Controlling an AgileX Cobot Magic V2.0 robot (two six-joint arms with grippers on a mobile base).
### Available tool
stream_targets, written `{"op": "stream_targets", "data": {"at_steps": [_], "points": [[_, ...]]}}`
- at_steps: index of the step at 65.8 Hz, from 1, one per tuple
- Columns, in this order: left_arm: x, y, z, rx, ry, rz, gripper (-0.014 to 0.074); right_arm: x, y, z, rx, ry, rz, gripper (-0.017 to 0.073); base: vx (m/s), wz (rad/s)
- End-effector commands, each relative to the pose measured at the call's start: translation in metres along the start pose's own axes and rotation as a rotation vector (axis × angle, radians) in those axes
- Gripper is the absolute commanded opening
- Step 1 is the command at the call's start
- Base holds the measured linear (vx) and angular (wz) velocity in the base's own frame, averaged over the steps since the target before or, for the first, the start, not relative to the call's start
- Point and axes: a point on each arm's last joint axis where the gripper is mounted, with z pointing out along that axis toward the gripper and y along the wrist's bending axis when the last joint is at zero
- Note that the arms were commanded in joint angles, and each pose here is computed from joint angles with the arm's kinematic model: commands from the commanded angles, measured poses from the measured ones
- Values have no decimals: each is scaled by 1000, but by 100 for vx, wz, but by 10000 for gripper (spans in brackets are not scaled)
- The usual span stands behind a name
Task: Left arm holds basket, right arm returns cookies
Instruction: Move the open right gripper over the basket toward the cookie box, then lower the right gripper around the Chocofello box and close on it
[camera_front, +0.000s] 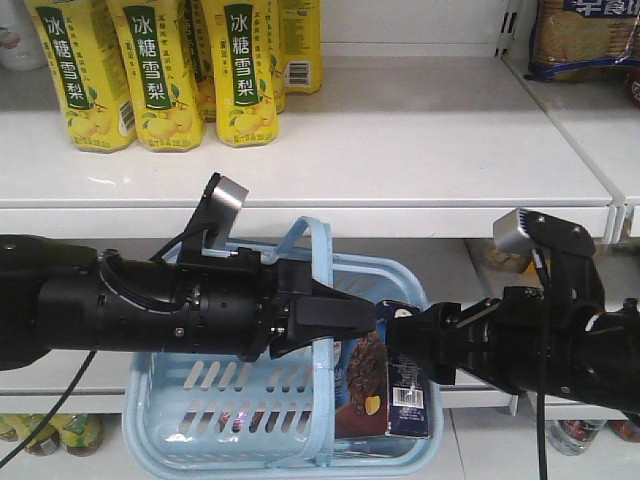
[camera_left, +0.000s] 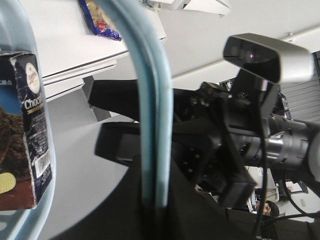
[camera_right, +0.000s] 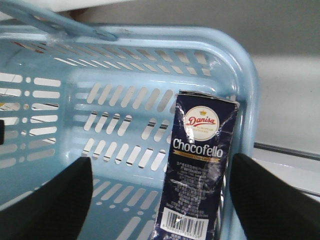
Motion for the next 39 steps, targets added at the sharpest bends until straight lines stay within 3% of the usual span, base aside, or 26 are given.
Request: {"op": "stream_targets", "data": {"at_steps": [1,14,39], "points": [[-8,-29,-8,124,-64,4,-3,-11,5,0,-16,-39,10,536,0,0],[-8,-29,-8,124,-64,4,-3,-8,2,12,-24,17,46,536,0,0],[-8,-29,-8,124,-64,4,-3,-5,-1,26,-43,59,44,536,0,0]]}}
